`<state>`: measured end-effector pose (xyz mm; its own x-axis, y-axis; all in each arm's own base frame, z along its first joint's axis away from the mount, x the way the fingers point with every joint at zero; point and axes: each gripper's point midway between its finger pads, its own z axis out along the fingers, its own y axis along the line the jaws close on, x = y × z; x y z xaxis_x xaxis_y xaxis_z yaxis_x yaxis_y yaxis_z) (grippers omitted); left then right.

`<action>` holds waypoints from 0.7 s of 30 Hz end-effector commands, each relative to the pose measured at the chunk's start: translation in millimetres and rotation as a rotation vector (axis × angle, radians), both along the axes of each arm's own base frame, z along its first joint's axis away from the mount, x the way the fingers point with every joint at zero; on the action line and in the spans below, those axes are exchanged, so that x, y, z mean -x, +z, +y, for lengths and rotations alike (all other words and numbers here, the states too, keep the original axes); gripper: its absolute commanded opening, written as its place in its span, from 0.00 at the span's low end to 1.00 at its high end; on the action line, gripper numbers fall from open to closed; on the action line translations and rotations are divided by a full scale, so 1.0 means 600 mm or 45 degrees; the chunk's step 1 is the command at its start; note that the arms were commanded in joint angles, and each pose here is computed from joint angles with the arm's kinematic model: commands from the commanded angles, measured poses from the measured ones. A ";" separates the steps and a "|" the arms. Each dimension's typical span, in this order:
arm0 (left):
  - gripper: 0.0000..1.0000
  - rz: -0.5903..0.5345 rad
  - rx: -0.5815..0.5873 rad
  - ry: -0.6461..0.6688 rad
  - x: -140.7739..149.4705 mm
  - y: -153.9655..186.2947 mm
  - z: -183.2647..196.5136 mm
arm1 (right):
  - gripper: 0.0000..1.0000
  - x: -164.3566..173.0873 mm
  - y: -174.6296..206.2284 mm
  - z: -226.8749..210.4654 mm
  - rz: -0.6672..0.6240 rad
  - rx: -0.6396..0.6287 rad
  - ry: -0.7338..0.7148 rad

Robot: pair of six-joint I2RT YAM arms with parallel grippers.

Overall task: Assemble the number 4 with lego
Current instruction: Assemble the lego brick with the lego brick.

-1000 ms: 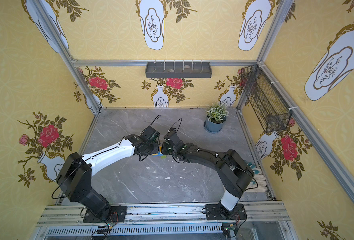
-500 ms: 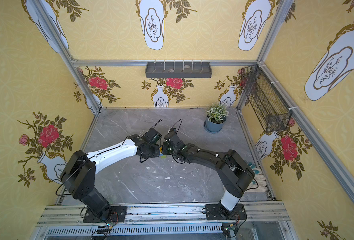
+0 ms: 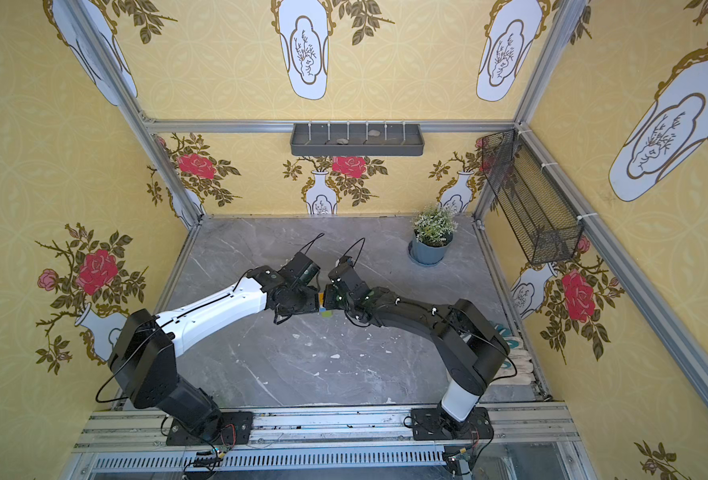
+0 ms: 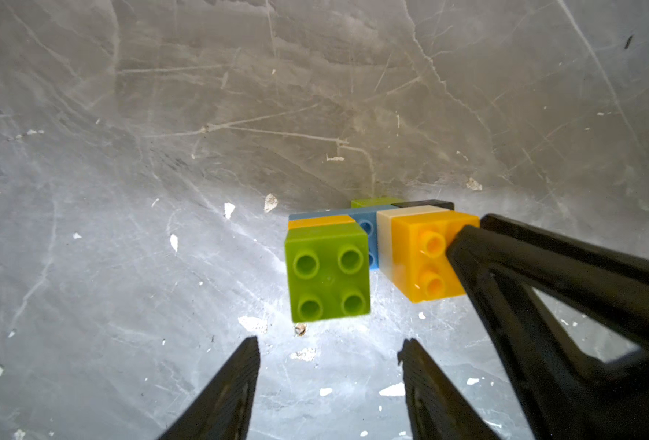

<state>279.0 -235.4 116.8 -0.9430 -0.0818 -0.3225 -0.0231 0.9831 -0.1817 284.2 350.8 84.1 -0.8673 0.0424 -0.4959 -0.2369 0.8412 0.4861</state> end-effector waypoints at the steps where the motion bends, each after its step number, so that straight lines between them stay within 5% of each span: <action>1: 0.58 -0.015 -0.007 -0.007 0.009 0.020 0.016 | 0.12 0.141 -0.141 -0.163 0.502 0.580 0.007; 7: 0.02 -0.161 0.211 0.025 -0.039 0.072 0.005 | 0.12 0.142 -0.143 -0.162 0.506 0.583 0.008; 21: 0.00 -0.038 0.313 0.022 -0.057 0.011 -0.028 | 0.12 0.142 -0.143 -0.166 0.512 0.594 0.012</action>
